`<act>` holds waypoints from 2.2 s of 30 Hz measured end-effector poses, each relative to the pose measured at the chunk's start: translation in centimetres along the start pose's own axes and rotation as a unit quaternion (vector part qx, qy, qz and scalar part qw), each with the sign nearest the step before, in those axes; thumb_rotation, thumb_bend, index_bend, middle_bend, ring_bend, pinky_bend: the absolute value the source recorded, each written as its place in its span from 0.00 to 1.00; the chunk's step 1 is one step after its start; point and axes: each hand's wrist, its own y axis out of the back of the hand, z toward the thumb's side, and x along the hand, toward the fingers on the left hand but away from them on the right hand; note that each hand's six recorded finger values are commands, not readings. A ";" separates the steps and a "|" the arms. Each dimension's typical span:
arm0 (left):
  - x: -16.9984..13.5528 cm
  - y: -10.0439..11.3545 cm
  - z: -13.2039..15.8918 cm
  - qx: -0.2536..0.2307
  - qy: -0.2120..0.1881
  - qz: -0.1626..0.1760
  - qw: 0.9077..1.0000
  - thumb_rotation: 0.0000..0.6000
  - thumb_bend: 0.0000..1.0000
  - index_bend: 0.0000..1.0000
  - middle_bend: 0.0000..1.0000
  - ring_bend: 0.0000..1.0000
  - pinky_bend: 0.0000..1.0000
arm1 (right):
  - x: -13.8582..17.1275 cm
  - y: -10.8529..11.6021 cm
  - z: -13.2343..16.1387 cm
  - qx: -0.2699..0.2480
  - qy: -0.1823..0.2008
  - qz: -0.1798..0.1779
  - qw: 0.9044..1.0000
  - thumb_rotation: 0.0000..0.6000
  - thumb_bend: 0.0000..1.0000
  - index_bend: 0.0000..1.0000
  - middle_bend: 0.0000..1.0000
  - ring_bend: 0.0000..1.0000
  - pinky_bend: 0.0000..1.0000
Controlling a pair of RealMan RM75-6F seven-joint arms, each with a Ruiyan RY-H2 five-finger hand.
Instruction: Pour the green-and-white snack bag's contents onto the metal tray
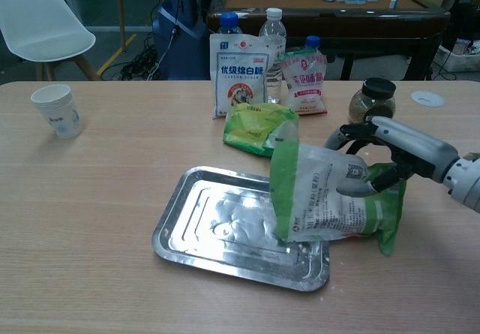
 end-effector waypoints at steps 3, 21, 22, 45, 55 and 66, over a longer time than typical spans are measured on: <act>-0.1 0.0 -0.1 0.000 0.002 0.001 1.000 1.00 0.23 0.02 0.00 0.08 0.06 | -0.4 -0.3 0.1 0.002 -0.003 0.002 1.000 1.00 0.32 0.51 0.47 0.38 0.43; -0.2 0.1 -0.3 0.000 0.004 0.002 1.000 1.00 0.23 0.02 0.00 0.08 0.06 | 0.4 0.5 0.7 -0.017 0.011 -0.043 0.999 1.00 0.44 0.64 0.57 0.50 0.54; -0.2 0.1 -0.2 0.000 0.003 0.002 1.000 1.00 0.23 0.02 0.00 0.08 0.06 | 0.7 0.6 0.7 -0.020 0.013 -0.050 0.998 1.00 0.44 0.64 0.57 0.50 0.55; -0.2 -0.1 0.5 -0.001 -0.005 -0.007 1.000 1.00 0.23 0.02 0.00 0.08 0.06 | 6.1 1.2 -3.2 -0.048 0.001 -0.101 0.994 1.00 0.44 0.65 0.58 0.51 0.55; -0.2 -0.4 0.5 -0.003 -0.006 -0.012 1.000 1.00 0.23 0.02 0.00 0.08 0.06 | 8.4 0.9 -4.5 -0.011 -0.013 -0.075 0.997 1.00 0.44 0.61 0.48 0.35 0.28; -0.1 -0.4 0.7 -0.006 -0.010 -0.010 1.000 1.00 0.23 0.02 0.00 0.08 0.06 | 9.8 1.6 -4.5 -0.009 -0.015 -0.077 0.997 1.00 0.30 0.33 0.27 0.12 0.05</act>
